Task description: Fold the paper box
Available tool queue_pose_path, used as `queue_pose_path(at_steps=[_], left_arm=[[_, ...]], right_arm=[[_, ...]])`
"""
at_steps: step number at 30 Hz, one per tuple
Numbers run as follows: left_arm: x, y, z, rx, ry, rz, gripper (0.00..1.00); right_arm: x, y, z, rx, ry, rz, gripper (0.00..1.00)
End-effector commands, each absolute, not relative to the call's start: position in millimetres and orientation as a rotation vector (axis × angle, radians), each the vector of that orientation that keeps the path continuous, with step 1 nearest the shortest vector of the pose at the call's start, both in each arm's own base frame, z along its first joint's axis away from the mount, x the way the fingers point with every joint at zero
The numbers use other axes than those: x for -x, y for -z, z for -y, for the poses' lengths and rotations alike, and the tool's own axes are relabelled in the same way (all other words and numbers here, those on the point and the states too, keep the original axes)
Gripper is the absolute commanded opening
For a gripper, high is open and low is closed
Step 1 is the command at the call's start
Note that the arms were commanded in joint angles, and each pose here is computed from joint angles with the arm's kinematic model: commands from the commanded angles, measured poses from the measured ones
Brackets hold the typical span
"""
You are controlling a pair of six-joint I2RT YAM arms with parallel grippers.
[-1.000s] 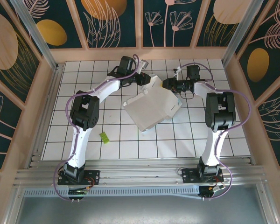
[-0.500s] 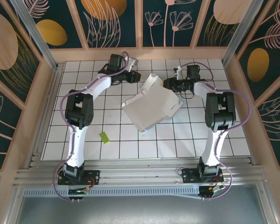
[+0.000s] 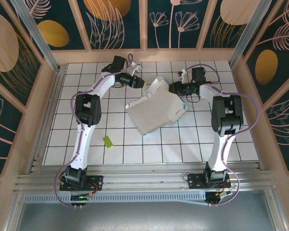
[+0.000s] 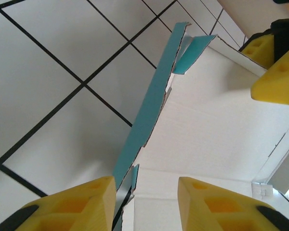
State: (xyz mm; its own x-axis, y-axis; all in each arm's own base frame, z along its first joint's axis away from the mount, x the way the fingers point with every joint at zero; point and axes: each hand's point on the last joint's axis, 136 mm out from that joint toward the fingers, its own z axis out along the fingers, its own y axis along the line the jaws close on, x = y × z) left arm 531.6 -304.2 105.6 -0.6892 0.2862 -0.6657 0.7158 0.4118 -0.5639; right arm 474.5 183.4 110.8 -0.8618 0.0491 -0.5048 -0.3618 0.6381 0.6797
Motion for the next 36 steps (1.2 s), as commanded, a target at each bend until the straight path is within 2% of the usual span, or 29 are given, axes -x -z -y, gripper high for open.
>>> queue_pose_path(at_steps=[1,11,19,23,29,36], left_arm=[[-546.4,-120.3,310.0,-0.835,1.248,-2.097,0.37],[-568.3,-109.1,310.4,-0.826,1.163,-2.035,0.37],[-551.1,-101.8,312.0,-0.993,1.164,-1.954,0.37],[-548.4,-99.1,311.1,-1.033,1.136,-1.935,0.35],[-524.8,-101.4,313.2,-1.115,1.233,-1.889,0.35],[-521.2,-99.9,312.1,-1.129,1.232,-1.891,0.35]], right_arm=[[-475.5,-139.4,-188.6,0.316,-1.096,-2.324,0.32],[-470.2,-149.4,-202.2,0.518,-0.845,-2.323,0.32],[-465.8,-160.9,-218.7,0.665,-0.700,-2.270,0.31],[-465.6,-159.3,-222.0,0.673,-0.693,-2.279,0.31],[-466.8,-156.5,-222.8,0.672,-0.673,-2.287,0.31],[-467.8,-154.7,-226.1,0.687,-0.659,-2.288,0.30]])
